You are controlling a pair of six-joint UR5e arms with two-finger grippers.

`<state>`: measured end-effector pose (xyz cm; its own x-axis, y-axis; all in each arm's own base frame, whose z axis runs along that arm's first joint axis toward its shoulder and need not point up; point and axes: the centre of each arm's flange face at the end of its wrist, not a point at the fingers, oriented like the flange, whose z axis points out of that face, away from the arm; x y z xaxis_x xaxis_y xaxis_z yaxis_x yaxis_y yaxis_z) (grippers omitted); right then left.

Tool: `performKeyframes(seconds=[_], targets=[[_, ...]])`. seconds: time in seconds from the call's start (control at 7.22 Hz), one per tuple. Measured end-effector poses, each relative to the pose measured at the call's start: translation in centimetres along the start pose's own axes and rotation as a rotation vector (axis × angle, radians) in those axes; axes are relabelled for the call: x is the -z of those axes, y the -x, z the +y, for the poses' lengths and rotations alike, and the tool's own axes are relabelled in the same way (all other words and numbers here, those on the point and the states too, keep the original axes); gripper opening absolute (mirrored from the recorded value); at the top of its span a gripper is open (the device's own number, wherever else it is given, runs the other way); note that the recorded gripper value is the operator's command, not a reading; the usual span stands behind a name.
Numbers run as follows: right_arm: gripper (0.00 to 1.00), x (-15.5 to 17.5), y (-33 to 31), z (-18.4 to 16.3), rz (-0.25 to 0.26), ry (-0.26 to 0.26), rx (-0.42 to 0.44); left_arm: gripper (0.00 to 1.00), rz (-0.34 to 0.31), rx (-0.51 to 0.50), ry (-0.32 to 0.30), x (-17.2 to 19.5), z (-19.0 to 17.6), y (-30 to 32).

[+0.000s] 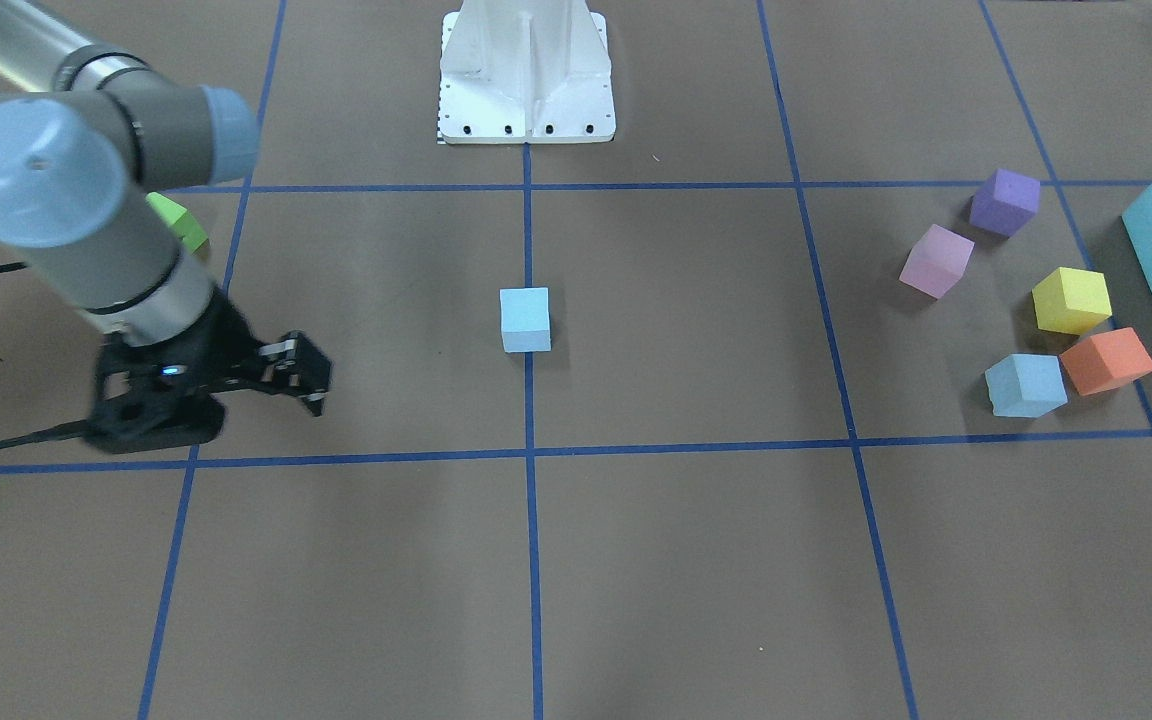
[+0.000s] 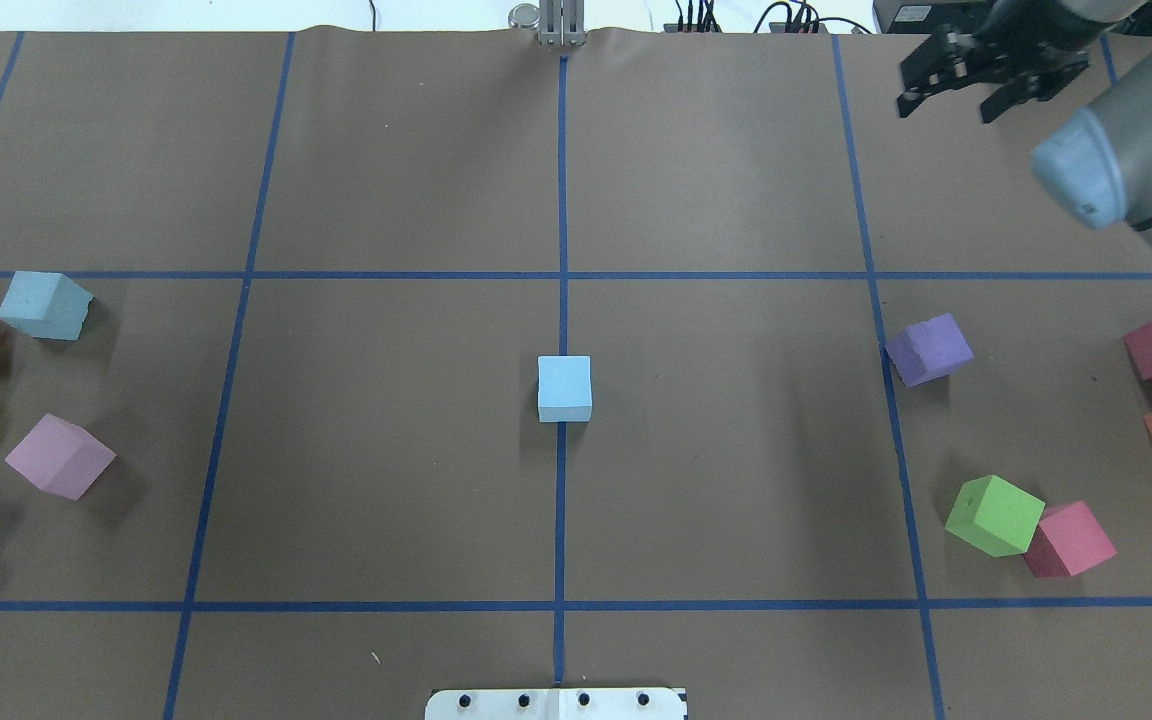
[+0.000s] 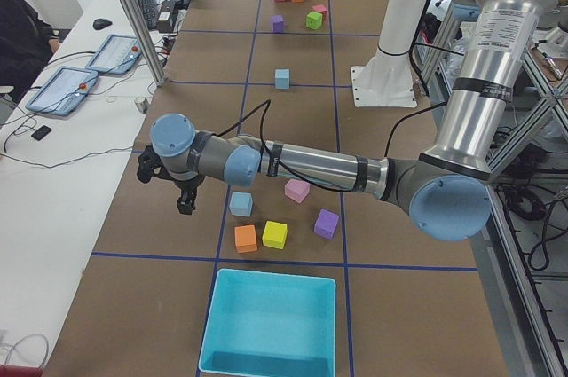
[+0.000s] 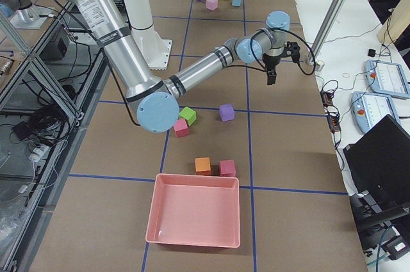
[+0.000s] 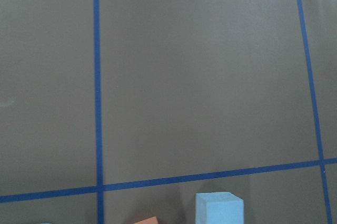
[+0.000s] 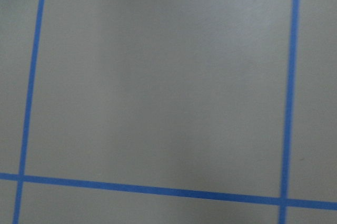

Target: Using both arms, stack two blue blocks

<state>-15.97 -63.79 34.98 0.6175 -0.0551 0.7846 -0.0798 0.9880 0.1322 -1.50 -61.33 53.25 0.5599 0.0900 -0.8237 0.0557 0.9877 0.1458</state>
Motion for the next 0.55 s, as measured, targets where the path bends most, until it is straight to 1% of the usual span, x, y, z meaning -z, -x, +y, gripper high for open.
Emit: performKeyframes(seconds=[0.14, 0.28, 0.42, 0.55], targets=[[1.00, 2.5, -5.9, -0.3, 0.027, -0.004, 0.030, 0.98, 0.007, -0.014, 0.031, -2.1, -0.5, -2.3], [1.00, 5.2, -11.9, -0.1, 0.068, 0.012, 0.075, 0.98, 0.004, -0.039, 0.068, -4.7, -0.9, -4.7], [1.00, 7.8, -16.9, 0.5, 0.102, 0.041, 0.105, 0.98, -0.023, -0.056, 0.095, -7.2, -1.2, -6.8], [1.00, 10.1, -21.2, 1.7, 0.121, 0.063, 0.098, 0.98, -0.070, -0.062, 0.108, -9.5, -1.3, -8.3]])
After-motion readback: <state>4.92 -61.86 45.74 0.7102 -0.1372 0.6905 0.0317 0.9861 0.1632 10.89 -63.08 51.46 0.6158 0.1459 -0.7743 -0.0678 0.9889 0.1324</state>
